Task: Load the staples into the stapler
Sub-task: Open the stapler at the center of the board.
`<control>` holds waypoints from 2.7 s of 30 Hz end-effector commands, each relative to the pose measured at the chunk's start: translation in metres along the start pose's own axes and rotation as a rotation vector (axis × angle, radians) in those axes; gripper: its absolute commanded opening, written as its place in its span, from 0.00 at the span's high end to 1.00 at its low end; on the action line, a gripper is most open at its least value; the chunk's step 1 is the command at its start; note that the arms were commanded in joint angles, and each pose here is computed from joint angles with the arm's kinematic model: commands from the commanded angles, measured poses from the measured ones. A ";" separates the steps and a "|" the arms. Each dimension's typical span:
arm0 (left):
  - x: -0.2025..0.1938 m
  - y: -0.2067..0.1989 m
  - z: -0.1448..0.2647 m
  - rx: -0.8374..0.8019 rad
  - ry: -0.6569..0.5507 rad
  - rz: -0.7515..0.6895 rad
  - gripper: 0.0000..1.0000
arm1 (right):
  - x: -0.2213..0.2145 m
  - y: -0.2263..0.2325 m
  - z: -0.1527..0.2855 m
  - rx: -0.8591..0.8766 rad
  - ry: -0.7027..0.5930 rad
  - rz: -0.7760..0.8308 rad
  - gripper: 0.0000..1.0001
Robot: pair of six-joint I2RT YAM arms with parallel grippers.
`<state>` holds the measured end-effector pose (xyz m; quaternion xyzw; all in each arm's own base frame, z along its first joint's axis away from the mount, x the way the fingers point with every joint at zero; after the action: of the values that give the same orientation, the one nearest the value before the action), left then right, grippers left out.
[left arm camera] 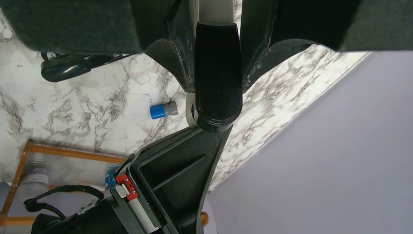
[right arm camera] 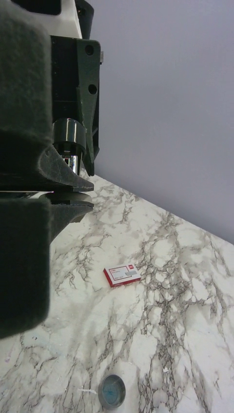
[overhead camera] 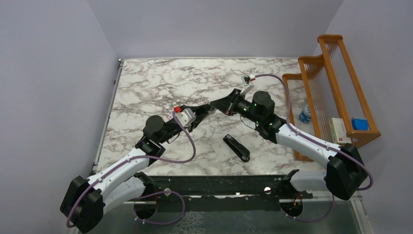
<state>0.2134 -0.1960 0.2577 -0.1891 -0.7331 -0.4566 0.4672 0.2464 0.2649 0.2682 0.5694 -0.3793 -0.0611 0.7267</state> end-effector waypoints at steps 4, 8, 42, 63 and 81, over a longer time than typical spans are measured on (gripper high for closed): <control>0.092 0.058 0.003 0.296 -0.310 -0.064 1.00 | 0.009 -0.034 -0.001 -0.142 -0.032 -0.106 0.99; 0.107 0.066 0.008 0.349 -0.370 -0.056 1.00 | 0.014 -0.054 0.004 -0.185 -0.041 -0.193 0.99; 0.239 0.121 0.025 0.499 -1.039 -0.075 1.00 | 0.040 -0.073 -0.008 -0.143 -0.036 -0.292 0.98; 0.235 0.116 0.025 0.465 -1.059 -0.039 1.00 | 0.070 -0.040 0.006 -0.064 -0.081 0.184 0.53; 0.235 0.075 0.013 0.059 -1.149 -0.010 1.00 | 0.069 0.097 0.059 0.800 -0.005 0.919 0.38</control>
<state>0.1821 -0.1924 0.4725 -0.3629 -0.8909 -0.2426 0.1253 0.2433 0.2126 0.3668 0.5695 -0.5870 0.3026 0.4893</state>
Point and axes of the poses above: each gripper's point midway between its finger pads, its own z axis back along the fingers, its own y axis along the line the jaws close on, x = y × z, the point moved 7 cm from there along z, back along the fingers, and after that the axes turned 14 degrees about -z, right-handed, at the moved point
